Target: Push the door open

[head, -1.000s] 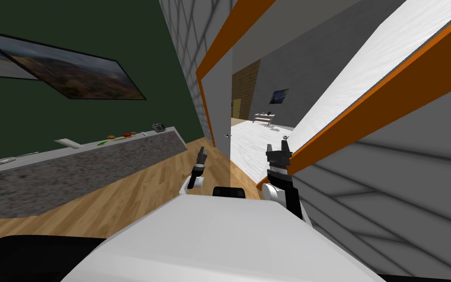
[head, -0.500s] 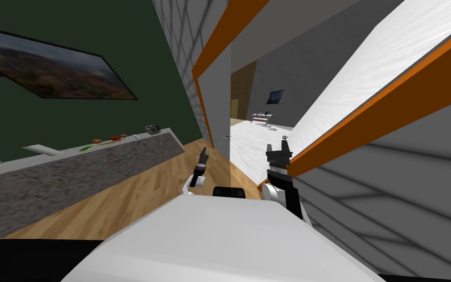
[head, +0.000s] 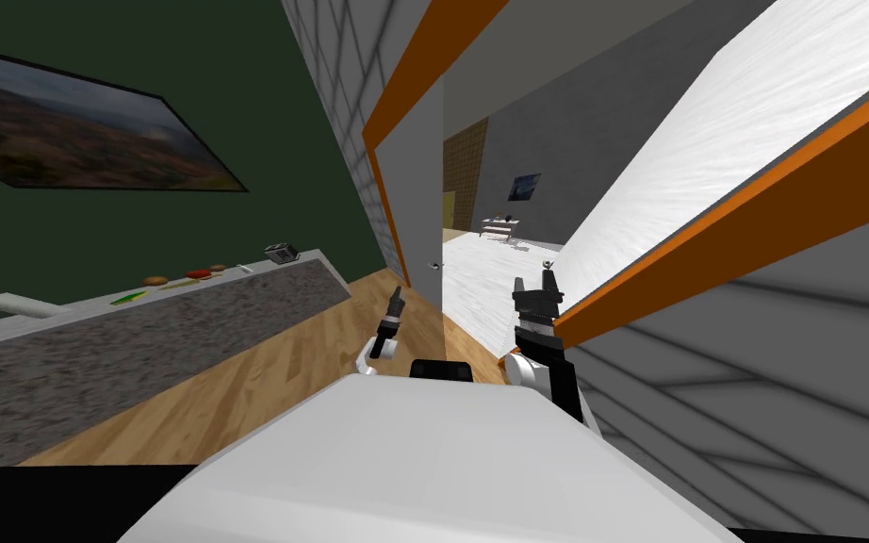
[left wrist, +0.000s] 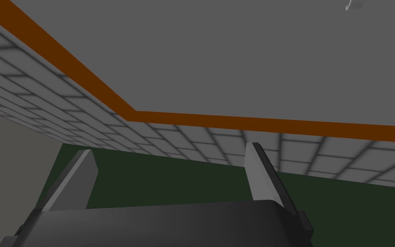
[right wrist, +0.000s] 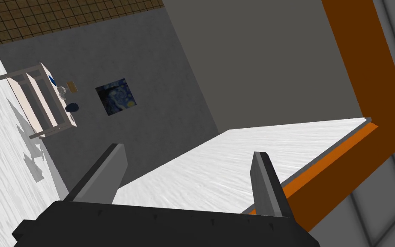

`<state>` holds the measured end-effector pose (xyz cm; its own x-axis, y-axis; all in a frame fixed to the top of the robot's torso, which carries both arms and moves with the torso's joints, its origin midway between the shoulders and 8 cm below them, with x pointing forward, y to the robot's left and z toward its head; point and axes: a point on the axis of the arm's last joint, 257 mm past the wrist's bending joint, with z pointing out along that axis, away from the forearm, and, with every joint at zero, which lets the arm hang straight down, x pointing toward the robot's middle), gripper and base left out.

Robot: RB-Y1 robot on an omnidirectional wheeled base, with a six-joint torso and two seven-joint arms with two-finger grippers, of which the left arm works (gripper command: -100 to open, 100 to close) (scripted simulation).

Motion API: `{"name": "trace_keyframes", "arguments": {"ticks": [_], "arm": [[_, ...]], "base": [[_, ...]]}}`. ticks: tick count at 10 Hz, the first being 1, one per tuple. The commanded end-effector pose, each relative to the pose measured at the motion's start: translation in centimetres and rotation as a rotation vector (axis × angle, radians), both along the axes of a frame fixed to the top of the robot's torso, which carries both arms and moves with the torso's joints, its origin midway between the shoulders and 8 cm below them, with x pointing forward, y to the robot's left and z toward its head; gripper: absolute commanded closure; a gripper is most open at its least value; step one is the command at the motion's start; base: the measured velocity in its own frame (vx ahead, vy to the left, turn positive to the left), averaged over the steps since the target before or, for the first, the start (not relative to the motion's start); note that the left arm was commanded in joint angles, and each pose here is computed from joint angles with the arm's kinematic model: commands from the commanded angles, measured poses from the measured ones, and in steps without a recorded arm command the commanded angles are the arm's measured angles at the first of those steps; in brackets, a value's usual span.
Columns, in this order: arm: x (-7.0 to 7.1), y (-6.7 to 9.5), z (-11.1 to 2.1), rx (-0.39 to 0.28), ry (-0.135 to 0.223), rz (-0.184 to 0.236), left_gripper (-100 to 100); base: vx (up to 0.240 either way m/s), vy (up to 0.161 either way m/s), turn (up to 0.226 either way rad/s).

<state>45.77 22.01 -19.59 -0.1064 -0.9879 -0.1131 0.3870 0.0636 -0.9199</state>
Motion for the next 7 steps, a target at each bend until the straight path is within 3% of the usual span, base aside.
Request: {"name": "trace_keyframes", "arguments": {"ticks": [1,7], "arm": [[0.4,-0.3,-0.9,0.001,0.015,-0.009,-100],[1.5,-1.8,-4.7,0.003,0.082,-0.047,-100]], "base": [[0.084,0.071,-0.095],[0.092,0.069,-0.09]]}}
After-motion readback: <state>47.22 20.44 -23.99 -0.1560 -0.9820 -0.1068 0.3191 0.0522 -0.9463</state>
